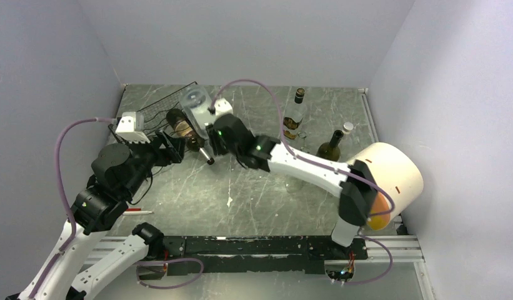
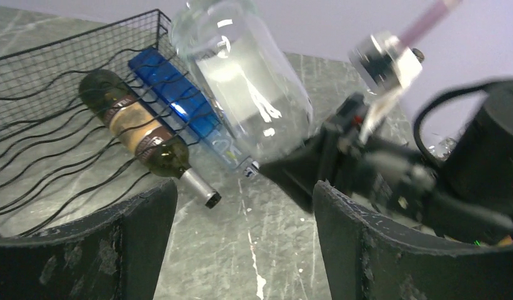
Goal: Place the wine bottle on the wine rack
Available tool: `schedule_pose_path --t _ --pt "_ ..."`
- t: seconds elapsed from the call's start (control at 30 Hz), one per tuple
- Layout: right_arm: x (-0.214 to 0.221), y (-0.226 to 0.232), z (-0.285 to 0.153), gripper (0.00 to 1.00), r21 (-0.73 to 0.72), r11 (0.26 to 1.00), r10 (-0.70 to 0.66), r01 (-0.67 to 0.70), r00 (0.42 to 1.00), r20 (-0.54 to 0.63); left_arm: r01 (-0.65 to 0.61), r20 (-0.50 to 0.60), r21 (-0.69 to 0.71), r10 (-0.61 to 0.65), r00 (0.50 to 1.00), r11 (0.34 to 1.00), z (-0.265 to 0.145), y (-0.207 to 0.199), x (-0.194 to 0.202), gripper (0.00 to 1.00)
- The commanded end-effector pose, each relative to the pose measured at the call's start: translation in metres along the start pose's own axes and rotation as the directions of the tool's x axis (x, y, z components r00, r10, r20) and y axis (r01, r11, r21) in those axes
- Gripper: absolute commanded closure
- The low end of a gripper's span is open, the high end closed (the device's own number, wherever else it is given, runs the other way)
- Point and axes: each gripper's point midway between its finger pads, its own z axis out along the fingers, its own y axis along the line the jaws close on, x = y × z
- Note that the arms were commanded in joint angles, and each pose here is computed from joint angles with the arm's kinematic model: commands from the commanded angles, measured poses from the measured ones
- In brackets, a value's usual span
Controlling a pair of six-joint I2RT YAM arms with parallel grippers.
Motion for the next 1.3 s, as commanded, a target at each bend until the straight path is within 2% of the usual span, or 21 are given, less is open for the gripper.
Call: schedule_pose_path --t 0.0,0.2,0.53,0.57,0.77,0.97,1.03,1.27 --pt "-0.095 -0.006 0.024 1.00 -0.022 0.999 0.040 -0.036 0.981 0.191 -0.040 0.057 -0.090 0.045 0.997 0.995 -0.020 0.018 -0.023 0.16" --pt "-0.116 -0.009 0.067 1.00 -0.031 0.999 -0.017 0.023 0.983 0.185 -0.068 0.099 -0.101 0.078 0.992 0.993 -0.037 0.025 -0.032 0.13" --pt "-0.112 -0.022 0.128 1.00 -0.002 0.999 -0.035 0.035 0.992 0.125 -0.073 0.050 -0.105 0.079 0.996 0.992 -0.035 0.028 -0.017 0.11" --pt "-0.113 -0.023 0.131 0.98 0.000 0.999 -0.032 0.032 0.992 0.126 -0.075 0.045 -0.106 0.080 0.996 0.991 -0.035 0.029 -0.016 0.11" --pt "-0.102 -0.030 0.146 0.69 0.014 0.999 -0.050 0.049 0.995 0.088 -0.082 0.021 -0.089 0.084 0.996 0.993 -0.029 0.024 -0.011 0.10" --pt "-0.087 -0.043 0.151 0.60 0.038 0.998 -0.048 0.046 0.997 0.055 -0.087 0.003 -0.082 0.087 0.996 0.993 -0.026 0.023 -0.007 0.10" --pt "-0.084 -0.044 0.150 0.56 0.032 0.998 -0.053 0.051 0.998 0.046 -0.052 0.002 -0.079 0.053 0.999 0.995 -0.024 0.021 -0.005 0.10" --pt "-0.083 -0.053 0.148 0.34 0.072 0.995 -0.072 0.068 0.996 0.054 -0.048 -0.007 -0.053 0.048 0.999 0.997 -0.021 0.015 -0.005 0.10"
